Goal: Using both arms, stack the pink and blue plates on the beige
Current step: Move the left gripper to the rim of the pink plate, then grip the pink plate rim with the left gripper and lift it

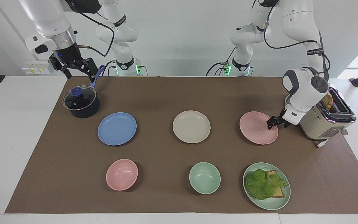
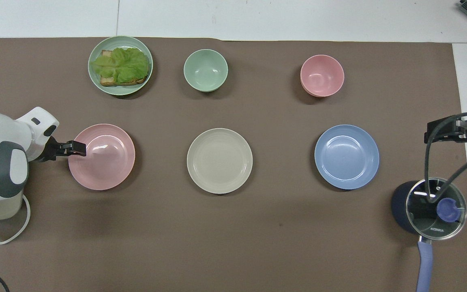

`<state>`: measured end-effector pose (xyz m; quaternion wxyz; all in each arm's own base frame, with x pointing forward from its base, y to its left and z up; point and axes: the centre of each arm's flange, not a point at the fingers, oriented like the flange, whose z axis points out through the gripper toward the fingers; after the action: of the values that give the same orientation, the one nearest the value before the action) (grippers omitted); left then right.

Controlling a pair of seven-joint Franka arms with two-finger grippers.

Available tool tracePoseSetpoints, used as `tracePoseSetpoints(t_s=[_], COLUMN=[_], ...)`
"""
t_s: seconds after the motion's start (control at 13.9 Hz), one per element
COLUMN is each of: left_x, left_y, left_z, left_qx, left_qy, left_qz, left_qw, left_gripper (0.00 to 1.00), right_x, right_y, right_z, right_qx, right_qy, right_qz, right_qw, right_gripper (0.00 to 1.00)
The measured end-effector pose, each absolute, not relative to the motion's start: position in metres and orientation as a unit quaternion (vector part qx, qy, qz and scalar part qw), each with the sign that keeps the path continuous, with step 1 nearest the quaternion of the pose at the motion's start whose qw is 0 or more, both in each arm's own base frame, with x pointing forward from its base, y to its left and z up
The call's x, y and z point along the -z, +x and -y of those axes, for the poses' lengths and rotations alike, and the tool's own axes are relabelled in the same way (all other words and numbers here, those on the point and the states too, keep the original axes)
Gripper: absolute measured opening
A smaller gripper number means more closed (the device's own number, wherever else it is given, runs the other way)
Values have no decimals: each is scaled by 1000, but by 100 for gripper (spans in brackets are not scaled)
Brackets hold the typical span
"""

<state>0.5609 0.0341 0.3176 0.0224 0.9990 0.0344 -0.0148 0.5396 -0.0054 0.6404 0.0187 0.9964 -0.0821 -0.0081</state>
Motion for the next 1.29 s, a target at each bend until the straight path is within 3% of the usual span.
tracePoseSetpoints(t_s=[0.36,0.5,1.08,1.29], left_x=[-318,-320,-380,-427], left_y=[562,563,595,597], left_z=[-35,-37,-45,-36], left_qx=[10,7,21,18], left_qy=[999,999,999,996], left_qz=[-35,-37,-34,-56], left_qw=[22,22,29,74], left_gripper=[26,7,4,4], right_x=[-640,-640,-640,-640], right_y=[540,540,540,540], right_z=[5,5,5,5], right_qx=[8,8,8,8], right_qy=[996,996,996,996], right_qz=[82,82,82,82], right_qw=[19,19,19,19], right_gripper=[100,100,100,100])
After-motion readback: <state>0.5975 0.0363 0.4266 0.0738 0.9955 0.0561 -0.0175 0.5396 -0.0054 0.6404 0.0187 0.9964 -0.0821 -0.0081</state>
